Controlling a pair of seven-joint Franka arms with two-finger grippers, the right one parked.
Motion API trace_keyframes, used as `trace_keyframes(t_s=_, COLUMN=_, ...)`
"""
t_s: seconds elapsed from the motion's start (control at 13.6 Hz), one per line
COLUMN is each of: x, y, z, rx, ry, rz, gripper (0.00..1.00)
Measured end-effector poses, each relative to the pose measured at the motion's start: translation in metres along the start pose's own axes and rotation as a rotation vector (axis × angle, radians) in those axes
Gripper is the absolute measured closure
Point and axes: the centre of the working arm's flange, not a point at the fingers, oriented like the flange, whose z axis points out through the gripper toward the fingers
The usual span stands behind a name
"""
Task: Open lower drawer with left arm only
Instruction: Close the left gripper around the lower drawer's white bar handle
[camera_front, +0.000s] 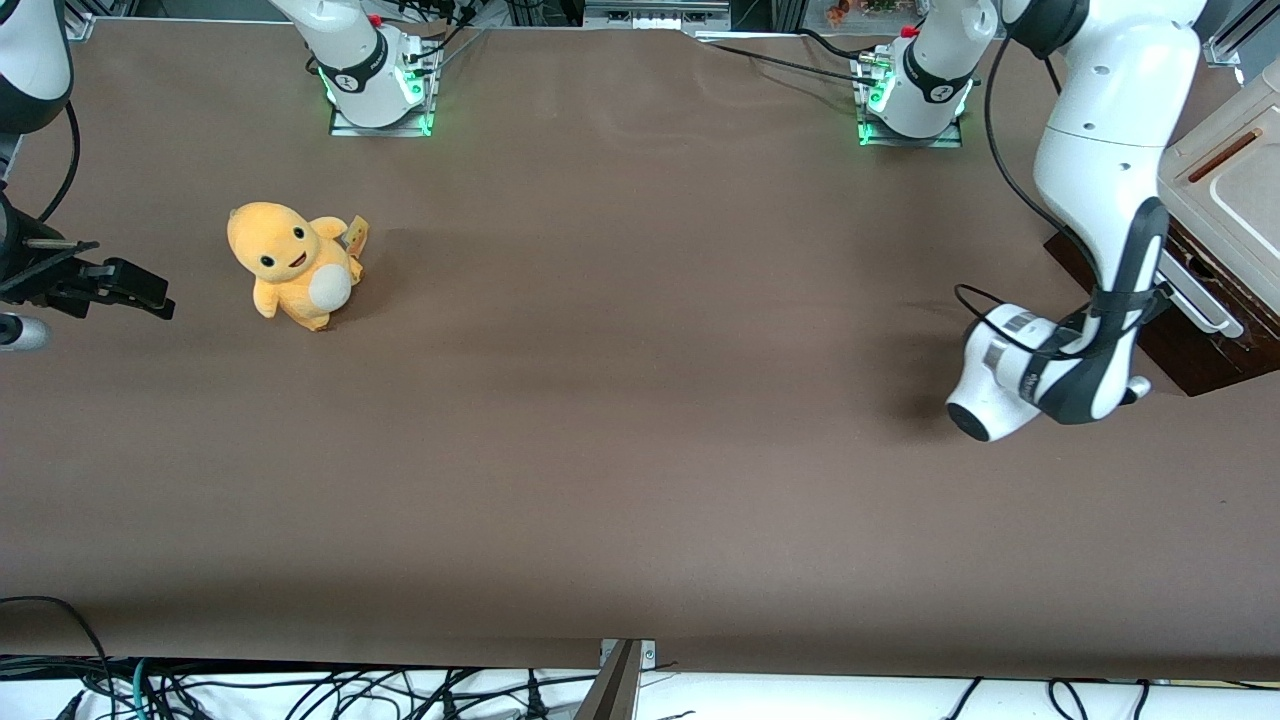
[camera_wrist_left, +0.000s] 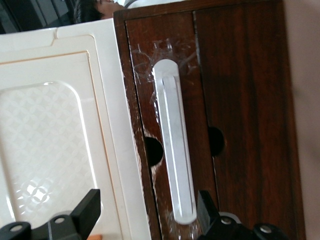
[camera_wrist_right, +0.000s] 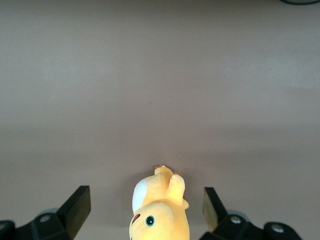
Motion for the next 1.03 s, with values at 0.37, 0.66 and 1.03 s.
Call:
trace_keyframes(t_s=0.37, x=0.029, y=0.007, z=0.035, rx=0.014, ry=0.031, rz=-0.045, gripper=0.14)
trace_keyframes(t_s=0.66, x=0.021, y=0.030, z=0.049, rx=0.046, ry=0.027, rz=-0.082, gripper=0.21)
trace_keyframes(t_s=1.03, x=0.016, y=0.040, z=0.059, rx=0.062, ry=0.019, rz=-0.089, gripper=0.46)
